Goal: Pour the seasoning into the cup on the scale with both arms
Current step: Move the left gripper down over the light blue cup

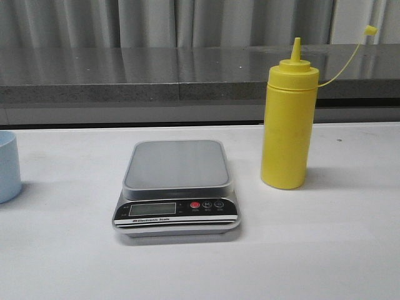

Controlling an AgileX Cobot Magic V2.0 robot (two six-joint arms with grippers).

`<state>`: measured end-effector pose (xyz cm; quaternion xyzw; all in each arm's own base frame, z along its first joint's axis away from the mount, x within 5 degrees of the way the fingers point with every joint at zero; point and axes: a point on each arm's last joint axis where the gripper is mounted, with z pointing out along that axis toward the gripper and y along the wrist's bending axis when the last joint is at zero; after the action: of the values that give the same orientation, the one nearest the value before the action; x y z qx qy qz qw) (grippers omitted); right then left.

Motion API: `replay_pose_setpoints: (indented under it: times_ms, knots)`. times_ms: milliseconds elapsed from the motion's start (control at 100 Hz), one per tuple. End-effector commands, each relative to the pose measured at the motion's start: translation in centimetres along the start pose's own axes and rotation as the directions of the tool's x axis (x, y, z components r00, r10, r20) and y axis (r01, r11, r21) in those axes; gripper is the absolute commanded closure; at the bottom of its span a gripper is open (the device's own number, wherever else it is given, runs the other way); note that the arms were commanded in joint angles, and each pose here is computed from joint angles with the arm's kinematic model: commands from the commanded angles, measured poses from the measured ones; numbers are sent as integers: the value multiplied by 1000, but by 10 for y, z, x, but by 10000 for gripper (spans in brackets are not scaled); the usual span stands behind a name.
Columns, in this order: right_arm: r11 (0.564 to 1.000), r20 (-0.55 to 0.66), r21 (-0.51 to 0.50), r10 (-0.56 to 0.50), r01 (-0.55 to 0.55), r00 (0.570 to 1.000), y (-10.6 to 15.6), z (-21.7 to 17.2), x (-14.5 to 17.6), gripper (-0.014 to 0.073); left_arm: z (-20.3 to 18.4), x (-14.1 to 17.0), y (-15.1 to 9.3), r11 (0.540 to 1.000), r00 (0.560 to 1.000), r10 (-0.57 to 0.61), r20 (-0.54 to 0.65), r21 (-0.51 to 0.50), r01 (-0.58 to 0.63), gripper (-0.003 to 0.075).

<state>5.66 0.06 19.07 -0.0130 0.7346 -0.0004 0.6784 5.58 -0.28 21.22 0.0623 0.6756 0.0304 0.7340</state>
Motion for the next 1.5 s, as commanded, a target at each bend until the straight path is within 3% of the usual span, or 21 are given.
replay_pose_setpoints:
  times_ms: [0, 270, 530, 720, 1050, 1210, 1490]
  knots:
    - [1000, 121, 0, -4, 4, 993, 0, -4, -16, 662, -2, 5, 0, 1000, 998, -20, 62, -11, 21, 740]
    - [1000, 121, 0, -4, 4, 993, 0, -4, -16, 662, -2, 1, 0, 999, 996, -45, 75, -12, 46, 740]
    - [1000, 121, 0, -4, 4, 993, 0, -4, -16, 662, -1, -28, 4, 996, 990, -91, 109, -12, 93, 740]
    - [1000, 121, 0, -4, 4, 993, 0, -4, -16, 662, 18, -48, 6, 979, 978, -205, -23, -2, 205, 740]
    - [1000, 121, 0, -4, 4, 993, 0, -4, -16, 662, 95, -84, 11, 977, 942, -207, -265, -12, 212, 740]
    - [1000, 121, 0, -4, 4, 993, 0, -4, -16, 662, 136, -88, 9, 973, 889, -216, -404, -12, 231, 740]
    - [1000, 121, 0, -4, 4, 993, 0, -4, -16, 662, 191, -84, 13, 959, 752, -247, -611, -45, 279, 740]
